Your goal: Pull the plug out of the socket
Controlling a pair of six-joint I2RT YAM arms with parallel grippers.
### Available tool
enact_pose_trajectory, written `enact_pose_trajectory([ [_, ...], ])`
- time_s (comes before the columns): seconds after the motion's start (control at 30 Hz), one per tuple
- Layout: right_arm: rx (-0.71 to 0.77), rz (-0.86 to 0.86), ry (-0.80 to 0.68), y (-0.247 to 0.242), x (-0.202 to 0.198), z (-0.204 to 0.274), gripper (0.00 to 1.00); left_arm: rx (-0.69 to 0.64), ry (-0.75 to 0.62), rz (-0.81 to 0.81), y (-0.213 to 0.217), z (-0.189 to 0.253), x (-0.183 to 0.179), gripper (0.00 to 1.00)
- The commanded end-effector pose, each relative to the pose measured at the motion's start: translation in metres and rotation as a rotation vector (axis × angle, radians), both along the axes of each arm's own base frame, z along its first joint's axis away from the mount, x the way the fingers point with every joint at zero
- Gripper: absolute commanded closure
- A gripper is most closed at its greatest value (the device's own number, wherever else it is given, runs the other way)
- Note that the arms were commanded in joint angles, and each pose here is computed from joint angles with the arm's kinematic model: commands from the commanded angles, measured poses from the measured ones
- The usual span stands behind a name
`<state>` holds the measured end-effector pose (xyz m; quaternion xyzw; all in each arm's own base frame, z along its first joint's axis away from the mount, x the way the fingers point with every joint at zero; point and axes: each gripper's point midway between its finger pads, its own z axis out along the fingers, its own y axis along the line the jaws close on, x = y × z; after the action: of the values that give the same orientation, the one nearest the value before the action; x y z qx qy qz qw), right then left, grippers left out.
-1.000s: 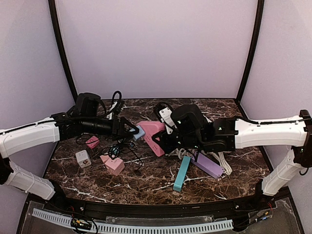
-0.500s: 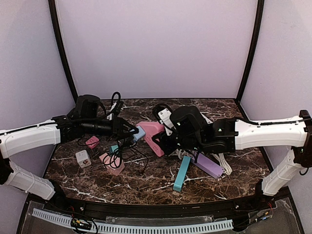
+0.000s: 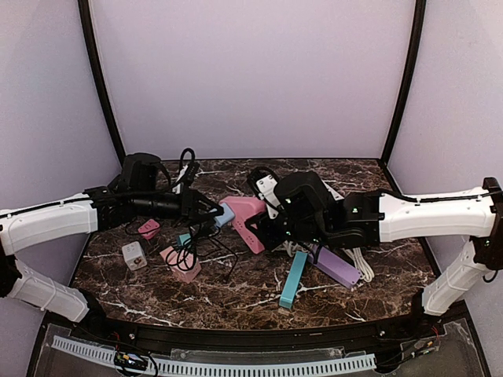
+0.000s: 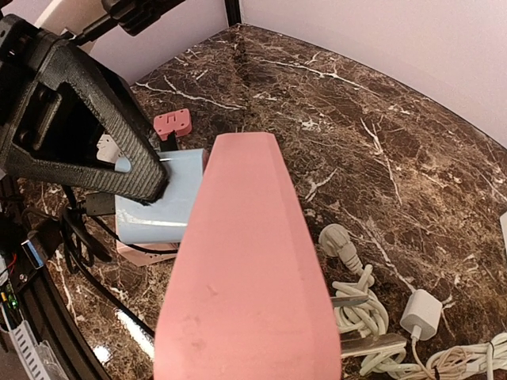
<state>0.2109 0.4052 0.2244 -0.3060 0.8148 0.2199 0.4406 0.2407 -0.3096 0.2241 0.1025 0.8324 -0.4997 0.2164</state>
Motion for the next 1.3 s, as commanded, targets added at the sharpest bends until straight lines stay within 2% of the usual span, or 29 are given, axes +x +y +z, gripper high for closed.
enact_pose_trajectory([
  [0.0, 0.254, -0.007, 0.010, 0.009, 0.006, 0.051, 1.00, 0.004, -0.046, -0.106, -0.002, -0.001, -0.019, 0.99],
  [0.3, 0.326, 0.024, 0.071, 0.004, 0.009, 0.049, 1.00, 0.006, -0.066, -0.164, 0.000, 0.002, -0.030, 0.99],
  [0.53, 0.319, 0.009, 0.029, 0.000, 0.011, 0.051, 1.00, 0.052, -0.044, -0.099, 0.005, -0.004, -0.021, 0.99],
  [0.67, 0.266, -0.012, -0.030, 0.000, 0.011, 0.048, 1.00, 0.086, -0.009, -0.037, 0.011, -0.010, -0.014, 0.99],
  [0.93, 0.121, -0.063, -0.128, 0.002, 0.006, 0.036, 1.00, 0.044, 0.051, 0.016, 0.016, -0.006, -0.005, 0.99],
  [1.27, 0.062, -0.088, -0.190, 0.006, 0.003, 0.034, 1.00, 0.013, 0.098, 0.024, 0.020, -0.009, -0.004, 1.00],
])
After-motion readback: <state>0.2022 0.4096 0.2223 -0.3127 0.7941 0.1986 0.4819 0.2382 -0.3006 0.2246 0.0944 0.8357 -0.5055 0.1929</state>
